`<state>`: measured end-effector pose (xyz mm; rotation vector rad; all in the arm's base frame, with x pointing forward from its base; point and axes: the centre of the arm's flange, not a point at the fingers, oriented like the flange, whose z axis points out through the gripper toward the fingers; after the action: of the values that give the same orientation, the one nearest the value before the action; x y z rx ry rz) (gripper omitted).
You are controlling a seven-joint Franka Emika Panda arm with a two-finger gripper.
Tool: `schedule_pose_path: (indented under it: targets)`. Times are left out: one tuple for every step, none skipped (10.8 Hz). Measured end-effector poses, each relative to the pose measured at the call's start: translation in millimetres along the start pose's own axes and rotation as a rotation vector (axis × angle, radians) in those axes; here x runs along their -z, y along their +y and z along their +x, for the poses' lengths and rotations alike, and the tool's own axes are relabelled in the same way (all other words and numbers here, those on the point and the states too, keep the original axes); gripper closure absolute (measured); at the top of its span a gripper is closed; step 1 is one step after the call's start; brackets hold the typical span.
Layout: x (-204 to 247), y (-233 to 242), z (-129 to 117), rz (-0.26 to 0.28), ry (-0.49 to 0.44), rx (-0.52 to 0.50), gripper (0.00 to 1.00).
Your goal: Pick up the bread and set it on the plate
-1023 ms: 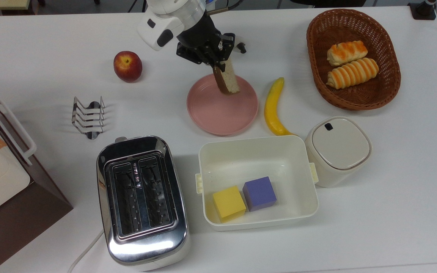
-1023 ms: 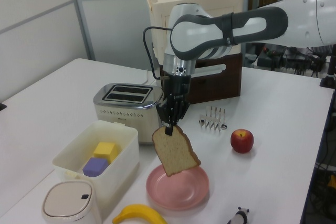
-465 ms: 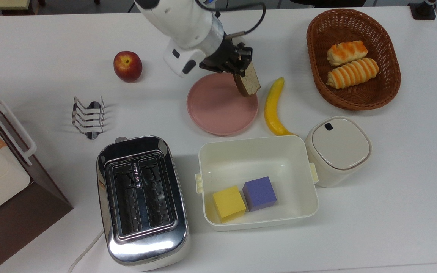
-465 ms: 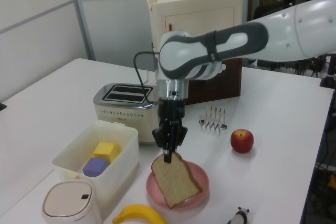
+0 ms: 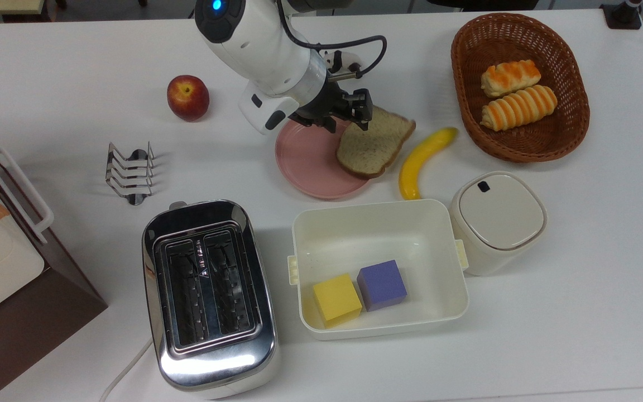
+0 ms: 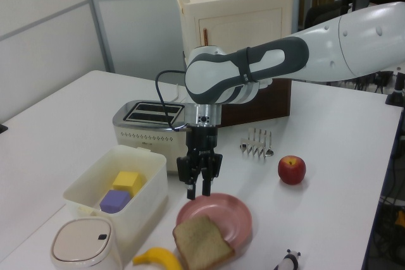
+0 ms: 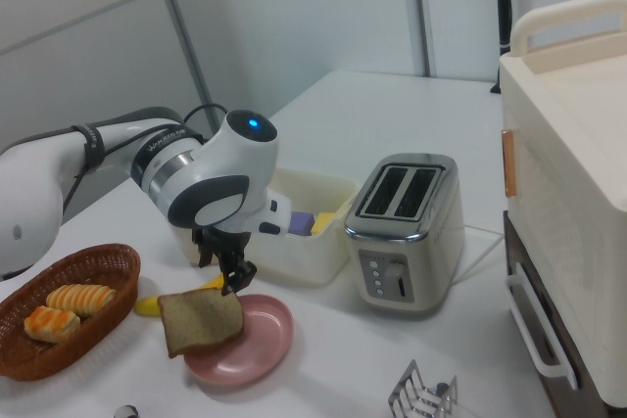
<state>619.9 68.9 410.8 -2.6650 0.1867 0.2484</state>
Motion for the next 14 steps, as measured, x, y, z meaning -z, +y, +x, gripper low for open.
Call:
schedule_pose_path:
  targets:
    - [5, 0, 2, 0.001, 0.011, 0.001, 0.23]
    - [10, 0, 3, 0.002, 0.021, 0.000, 0.20]
    - [13, 1, 4, 0.002, 0.027, -0.001, 0.20]
    - [14, 2, 4, 0.002, 0.028, -0.003, 0.20]
    - [14, 2, 4, 0.002, 0.028, -0.003, 0.19]
    - [14, 2, 4, 0.002, 0.028, -0.003, 0.17]
    - [14, 2, 4, 0.002, 0.028, -0.003, 0.16]
    - [14, 0, 4, 0.002, 0.028, 0.000, 0.10]
    - [14, -3, 3, -0.036, 0.030, 0.021, 0.00]
    - [19, -8, 1, -0.110, 0.041, 0.059, 0.00]
    - [30, -13, -2, -0.198, 0.062, 0.101, 0.00]
    - [49, -17, -6, -0.280, 0.098, 0.126, 0.00]
    - [71, -18, -12, -0.367, 0.142, 0.129, 0.00]
    - [88, -15, -17, -0.444, 0.182, 0.105, 0.00]
